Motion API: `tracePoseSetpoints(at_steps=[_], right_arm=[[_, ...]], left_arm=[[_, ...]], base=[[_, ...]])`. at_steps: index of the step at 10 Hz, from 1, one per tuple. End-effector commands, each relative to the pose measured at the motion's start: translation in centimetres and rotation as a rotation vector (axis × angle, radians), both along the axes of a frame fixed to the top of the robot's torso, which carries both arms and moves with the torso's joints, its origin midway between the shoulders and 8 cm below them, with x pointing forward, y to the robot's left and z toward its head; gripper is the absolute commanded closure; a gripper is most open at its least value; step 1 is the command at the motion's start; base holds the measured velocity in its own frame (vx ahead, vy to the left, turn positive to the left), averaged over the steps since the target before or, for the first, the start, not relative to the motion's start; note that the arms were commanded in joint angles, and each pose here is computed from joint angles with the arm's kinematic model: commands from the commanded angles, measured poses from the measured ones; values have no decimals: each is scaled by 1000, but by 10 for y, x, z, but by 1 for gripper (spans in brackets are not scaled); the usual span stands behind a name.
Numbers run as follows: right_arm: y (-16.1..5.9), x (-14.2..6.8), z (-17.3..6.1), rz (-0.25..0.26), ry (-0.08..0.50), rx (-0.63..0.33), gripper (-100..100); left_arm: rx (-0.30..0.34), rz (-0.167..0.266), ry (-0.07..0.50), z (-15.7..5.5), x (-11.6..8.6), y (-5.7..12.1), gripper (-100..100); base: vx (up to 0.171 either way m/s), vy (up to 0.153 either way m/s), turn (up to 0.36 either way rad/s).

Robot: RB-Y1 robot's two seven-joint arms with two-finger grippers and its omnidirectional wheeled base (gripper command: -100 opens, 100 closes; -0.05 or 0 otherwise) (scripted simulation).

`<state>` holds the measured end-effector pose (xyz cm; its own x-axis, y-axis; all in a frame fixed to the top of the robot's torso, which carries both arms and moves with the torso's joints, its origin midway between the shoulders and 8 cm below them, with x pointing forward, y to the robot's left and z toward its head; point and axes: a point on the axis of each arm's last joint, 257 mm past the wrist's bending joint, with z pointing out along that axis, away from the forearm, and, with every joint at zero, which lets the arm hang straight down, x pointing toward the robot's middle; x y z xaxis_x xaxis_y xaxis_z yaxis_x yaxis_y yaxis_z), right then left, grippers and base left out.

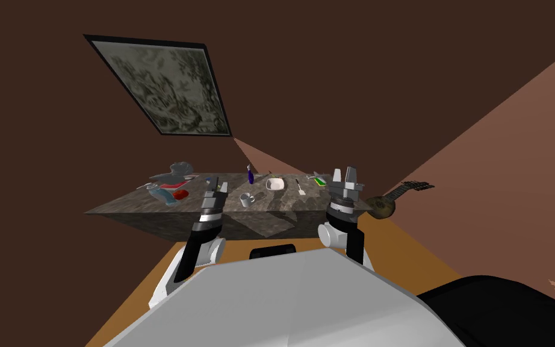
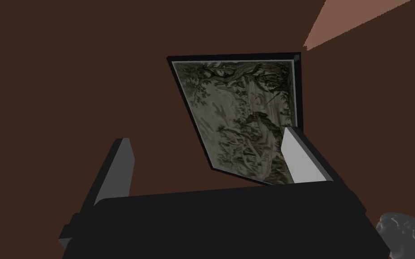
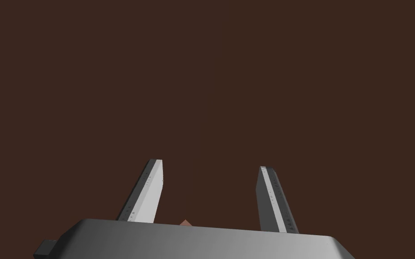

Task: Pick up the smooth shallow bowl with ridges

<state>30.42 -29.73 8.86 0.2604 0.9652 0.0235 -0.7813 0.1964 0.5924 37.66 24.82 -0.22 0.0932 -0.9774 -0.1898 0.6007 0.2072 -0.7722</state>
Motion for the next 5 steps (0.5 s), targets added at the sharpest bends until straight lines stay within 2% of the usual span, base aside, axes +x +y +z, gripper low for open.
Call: tracePoseSetpoints(at_steps=[1,2,3,4,5], right_arm=[[0,0,0,0,0,0,0],[0,0,0,0,0,0,0],[0,0,0,0,0,0,0],[0,0,0,0,0,0,0],[0,0,0,0,0,0,0]], left_arm=[[-19,-38,38,-6,13,-5,-100],[-34,-63,54,-7,21,-9,-100],[-35,-60,69,-10,24,-9,-100],[-53,-82,97,-14,34,-14,-100],[-53,-82,97,-14,34,-14,-100]], base=[[-60,-18,-31],[-68,-17,-24],[-41,-12,-11],[-27,-11,-24],[-19,-8,-12]])
